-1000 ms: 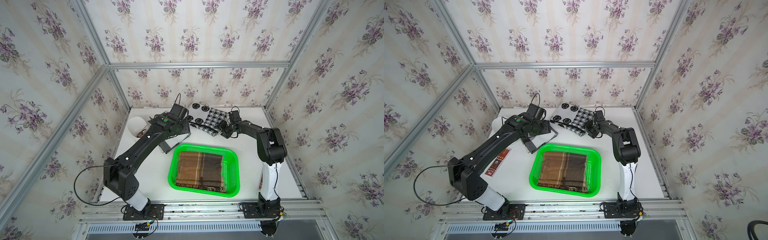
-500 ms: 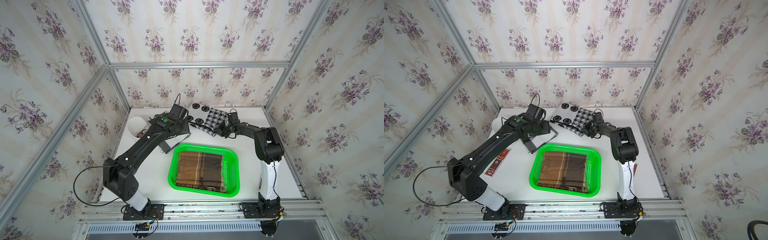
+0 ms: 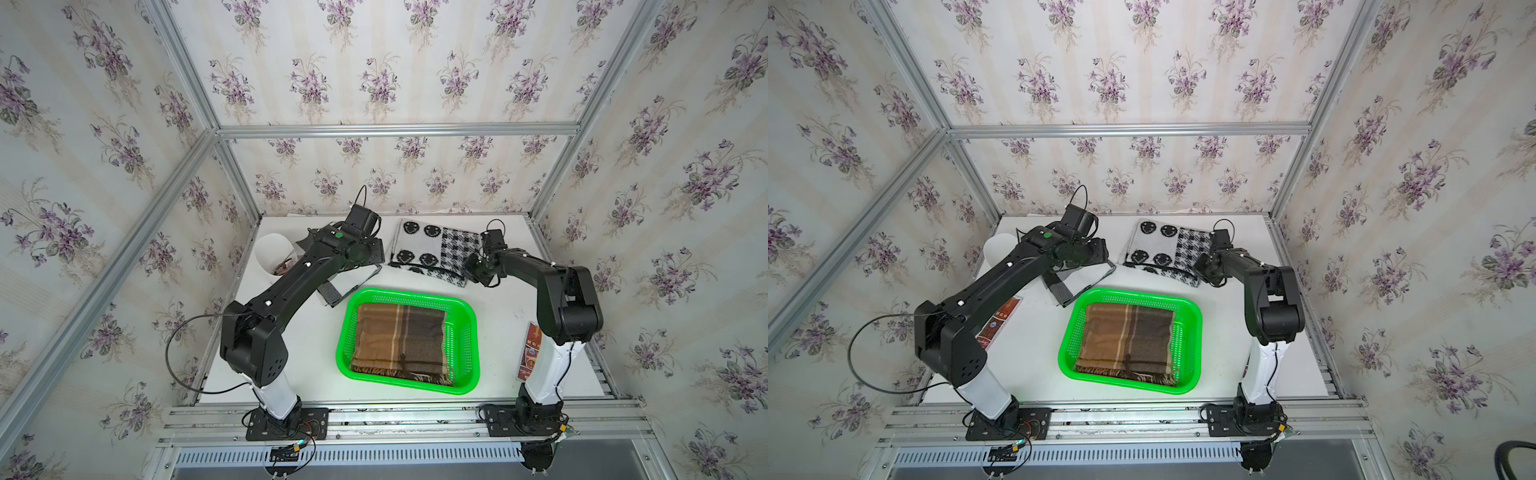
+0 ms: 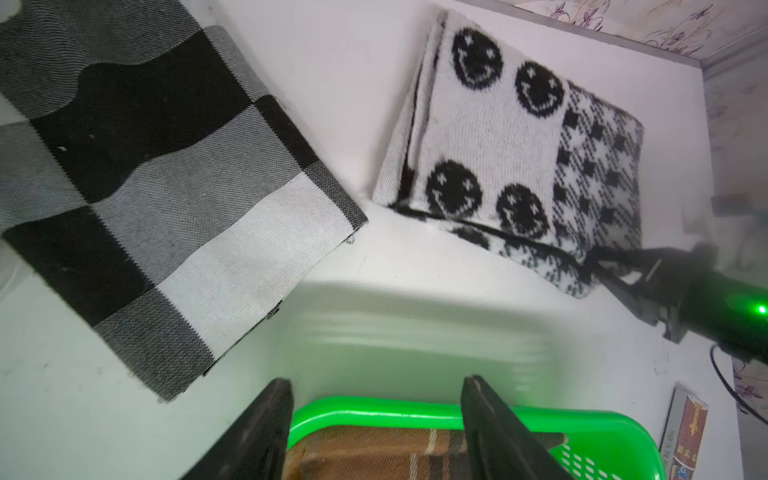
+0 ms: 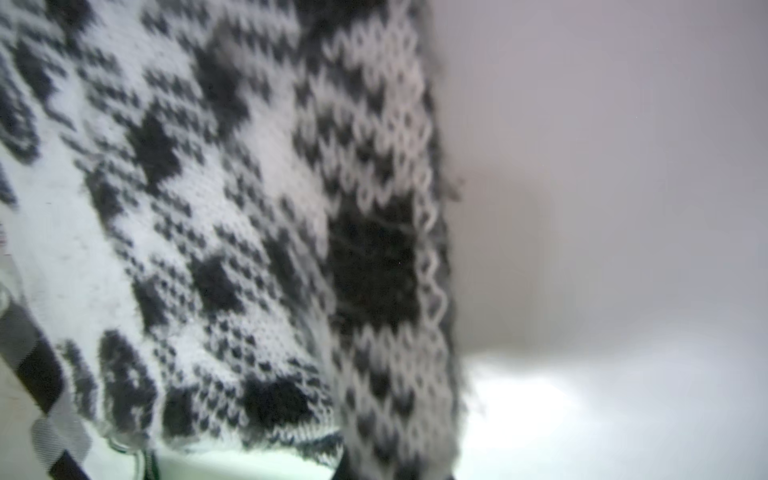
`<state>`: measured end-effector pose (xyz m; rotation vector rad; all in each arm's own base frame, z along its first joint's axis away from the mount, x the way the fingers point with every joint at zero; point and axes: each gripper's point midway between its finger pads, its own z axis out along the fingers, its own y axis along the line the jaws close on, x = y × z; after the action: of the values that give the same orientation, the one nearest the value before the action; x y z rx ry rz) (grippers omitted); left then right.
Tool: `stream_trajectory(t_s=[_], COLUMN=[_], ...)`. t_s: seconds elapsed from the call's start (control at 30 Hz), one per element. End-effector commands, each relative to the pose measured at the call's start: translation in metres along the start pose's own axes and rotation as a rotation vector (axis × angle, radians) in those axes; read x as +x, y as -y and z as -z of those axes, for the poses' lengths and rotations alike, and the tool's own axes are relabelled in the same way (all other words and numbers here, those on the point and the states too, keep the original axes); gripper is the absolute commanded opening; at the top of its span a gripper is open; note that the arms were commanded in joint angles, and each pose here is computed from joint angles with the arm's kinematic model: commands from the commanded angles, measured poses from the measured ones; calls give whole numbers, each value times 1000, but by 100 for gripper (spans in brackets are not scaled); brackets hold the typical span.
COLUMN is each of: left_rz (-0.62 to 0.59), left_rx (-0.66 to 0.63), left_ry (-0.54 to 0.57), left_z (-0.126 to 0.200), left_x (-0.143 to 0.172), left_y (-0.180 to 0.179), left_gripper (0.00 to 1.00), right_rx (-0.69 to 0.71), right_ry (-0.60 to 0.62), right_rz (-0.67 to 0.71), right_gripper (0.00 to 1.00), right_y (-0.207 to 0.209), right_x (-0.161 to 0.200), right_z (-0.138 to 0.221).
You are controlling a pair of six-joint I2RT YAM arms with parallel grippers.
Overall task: Put the folded scarf in the basket
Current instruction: Pick up the scarf at the center of the board.
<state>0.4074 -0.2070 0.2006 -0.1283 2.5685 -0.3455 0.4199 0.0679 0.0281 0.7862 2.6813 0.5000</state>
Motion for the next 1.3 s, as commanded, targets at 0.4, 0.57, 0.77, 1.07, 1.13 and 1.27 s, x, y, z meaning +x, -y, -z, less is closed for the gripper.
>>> stream_trajectory(t_s=[0.4,0.57,0.77,1.07,1.13,1.27], left_rz=[-212,-217,-263,-253,-251,-231], left_rx=[325,244,205,292,286,337], left_ry=[-116,-183,-151,-187,-215,-254], left_z=[-138,-167,-185,-211,-221,-233], left_x=[-8,4,-4,-1,6,18], left_y=[110,100,93,98,95,100], left_gripper=[69,68,77,84,85,86], right_rx=[98,107,11,-68,-71,-85], right_ry=[183,175,206,118,99,58], right_rz=[21,-29,-57,-40,-48,-45], right_gripper=[55,55,60,64,64,64], right_y=[33,48,44,28,30,31], right_x=[-30,-37,-58,-73,-69,-59], right_z=[62,56,52,10,3,-3])
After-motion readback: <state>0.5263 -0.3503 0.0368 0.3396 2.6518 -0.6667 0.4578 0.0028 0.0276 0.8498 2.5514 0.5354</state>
